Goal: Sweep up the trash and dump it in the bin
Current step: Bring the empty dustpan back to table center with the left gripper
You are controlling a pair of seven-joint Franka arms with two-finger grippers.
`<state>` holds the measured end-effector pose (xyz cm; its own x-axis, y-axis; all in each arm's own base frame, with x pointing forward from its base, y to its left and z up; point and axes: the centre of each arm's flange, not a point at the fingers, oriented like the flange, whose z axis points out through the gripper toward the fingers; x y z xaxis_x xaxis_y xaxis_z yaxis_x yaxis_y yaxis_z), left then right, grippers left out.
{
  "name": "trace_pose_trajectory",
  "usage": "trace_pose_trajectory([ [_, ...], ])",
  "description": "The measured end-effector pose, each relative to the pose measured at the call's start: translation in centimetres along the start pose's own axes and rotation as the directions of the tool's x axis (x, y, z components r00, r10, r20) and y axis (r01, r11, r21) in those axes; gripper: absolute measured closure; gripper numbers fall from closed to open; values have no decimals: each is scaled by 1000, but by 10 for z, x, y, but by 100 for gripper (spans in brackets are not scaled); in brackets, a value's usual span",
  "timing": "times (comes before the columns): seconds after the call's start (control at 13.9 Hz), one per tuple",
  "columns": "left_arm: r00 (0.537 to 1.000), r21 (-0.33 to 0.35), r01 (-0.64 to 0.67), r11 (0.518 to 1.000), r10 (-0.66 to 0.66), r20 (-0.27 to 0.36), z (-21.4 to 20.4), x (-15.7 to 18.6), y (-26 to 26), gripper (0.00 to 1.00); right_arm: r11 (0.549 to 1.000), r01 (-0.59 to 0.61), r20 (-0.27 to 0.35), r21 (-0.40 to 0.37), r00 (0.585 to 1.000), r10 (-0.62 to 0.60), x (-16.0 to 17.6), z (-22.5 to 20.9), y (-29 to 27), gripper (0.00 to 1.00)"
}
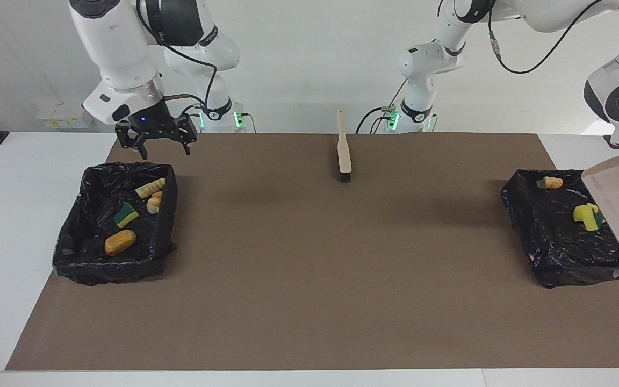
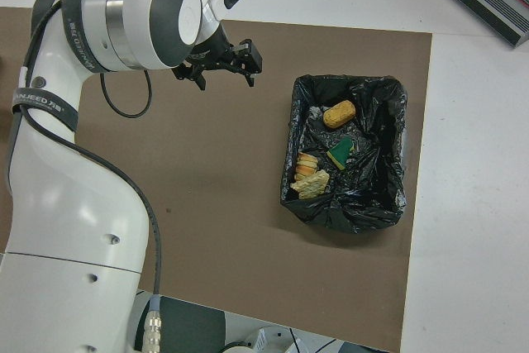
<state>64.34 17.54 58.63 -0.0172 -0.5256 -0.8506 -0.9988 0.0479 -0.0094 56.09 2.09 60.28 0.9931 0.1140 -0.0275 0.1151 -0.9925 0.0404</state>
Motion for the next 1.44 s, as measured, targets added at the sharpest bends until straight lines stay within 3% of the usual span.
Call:
trace_pose_trajectory([
  [0.22, 983, 9, 123, 992, -120, -139, -20, 10, 0, 67, 995, -100, 2, 20, 995, 100, -7, 2, 53, 0],
  [0.43, 938, -25, 189, 982, -188, -292, -39, 30, 0, 67, 988, -153, -5, 30, 988, 153, -15, -1, 81, 0],
  [0.65, 858, -136, 271, 953, -304, -414, -70, 67, 0, 67, 984, -173, -10, 34, 985, 173, -19, -4, 91, 0],
  [0.79, 794, -238, 326, 915, -401, -457, -103, 105, 3, 67, 982, -185, -8, 34, 983, 185, -18, -4, 89, 0],
  [1.08, 621, -457, 437, 775, -628, -470, -172, 176, 10, 67, 983, -182, -3, 34, 983, 182, -19, -3, 81, 0],
  [1.44, 435, -685, 521, 509, -849, -300, -245, 278, 20, 67, 985, -166, -5, 35, 986, 167, -19, -5, 72, 0],
])
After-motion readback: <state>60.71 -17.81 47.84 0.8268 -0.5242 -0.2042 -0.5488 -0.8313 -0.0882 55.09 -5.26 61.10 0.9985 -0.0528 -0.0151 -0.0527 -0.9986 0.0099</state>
